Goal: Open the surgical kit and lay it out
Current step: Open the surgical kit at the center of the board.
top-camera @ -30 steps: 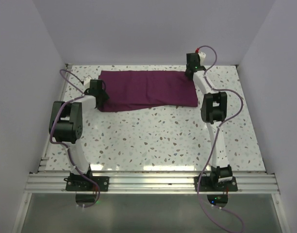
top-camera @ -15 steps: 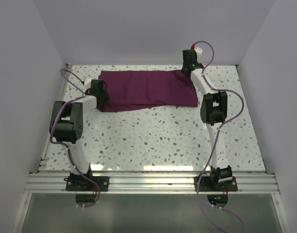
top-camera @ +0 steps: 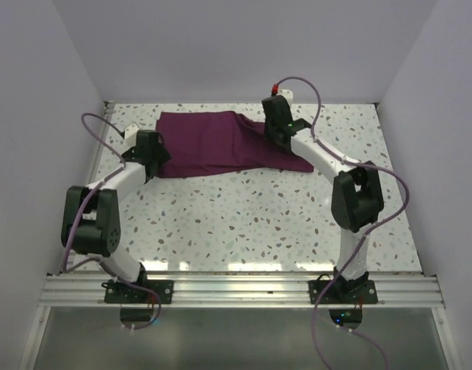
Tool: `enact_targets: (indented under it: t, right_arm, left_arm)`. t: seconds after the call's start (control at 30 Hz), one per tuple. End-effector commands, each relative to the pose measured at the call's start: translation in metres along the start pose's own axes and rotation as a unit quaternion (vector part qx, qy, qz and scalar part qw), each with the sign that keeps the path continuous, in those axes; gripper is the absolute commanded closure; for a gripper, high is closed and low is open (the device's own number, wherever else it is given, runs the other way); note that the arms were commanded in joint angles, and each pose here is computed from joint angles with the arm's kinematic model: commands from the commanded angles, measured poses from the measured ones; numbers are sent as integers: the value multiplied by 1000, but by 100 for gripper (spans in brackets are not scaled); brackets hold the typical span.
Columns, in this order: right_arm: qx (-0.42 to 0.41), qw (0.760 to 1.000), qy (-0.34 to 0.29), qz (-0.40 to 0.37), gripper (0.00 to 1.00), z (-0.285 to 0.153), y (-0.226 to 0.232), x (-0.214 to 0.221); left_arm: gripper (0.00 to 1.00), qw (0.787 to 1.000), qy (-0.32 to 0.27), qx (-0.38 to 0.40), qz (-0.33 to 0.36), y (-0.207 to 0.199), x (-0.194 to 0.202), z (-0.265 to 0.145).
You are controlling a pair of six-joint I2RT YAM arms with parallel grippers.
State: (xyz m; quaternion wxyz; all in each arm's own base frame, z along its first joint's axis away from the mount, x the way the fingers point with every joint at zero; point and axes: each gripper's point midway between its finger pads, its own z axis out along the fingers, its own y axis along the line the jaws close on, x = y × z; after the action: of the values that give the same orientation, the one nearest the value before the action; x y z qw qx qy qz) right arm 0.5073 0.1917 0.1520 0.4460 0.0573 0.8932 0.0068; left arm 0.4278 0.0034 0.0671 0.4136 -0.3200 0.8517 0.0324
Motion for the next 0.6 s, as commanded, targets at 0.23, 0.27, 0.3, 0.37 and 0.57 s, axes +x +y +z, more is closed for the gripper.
enact_targets:
  t: [0.23, 0.27, 0.3, 0.37, 0.57]
  right_arm:
    - [22, 999, 30, -19, 100, -8, -1, 19]
    - [17, 999, 34, -31, 100, -11, 4, 29]
    - [12, 998, 35, -42, 100, -12, 8, 43]
    - [-3, 996, 44, -73, 100, -20, 24, 67]
    - [35, 988, 70, -131, 11, -26, 20, 106]
  left_arm:
    - [20, 996, -52, 69, -16, -10, -37, -73]
    - [20, 996, -58, 72, -17, -6, -35, -77]
    - [20, 995, -60, 73, -15, -4, -34, -78]
    - [20, 995, -63, 72, -13, -1, -32, -80]
    - [20, 995, -52, 88, -16, -7, -23, -74]
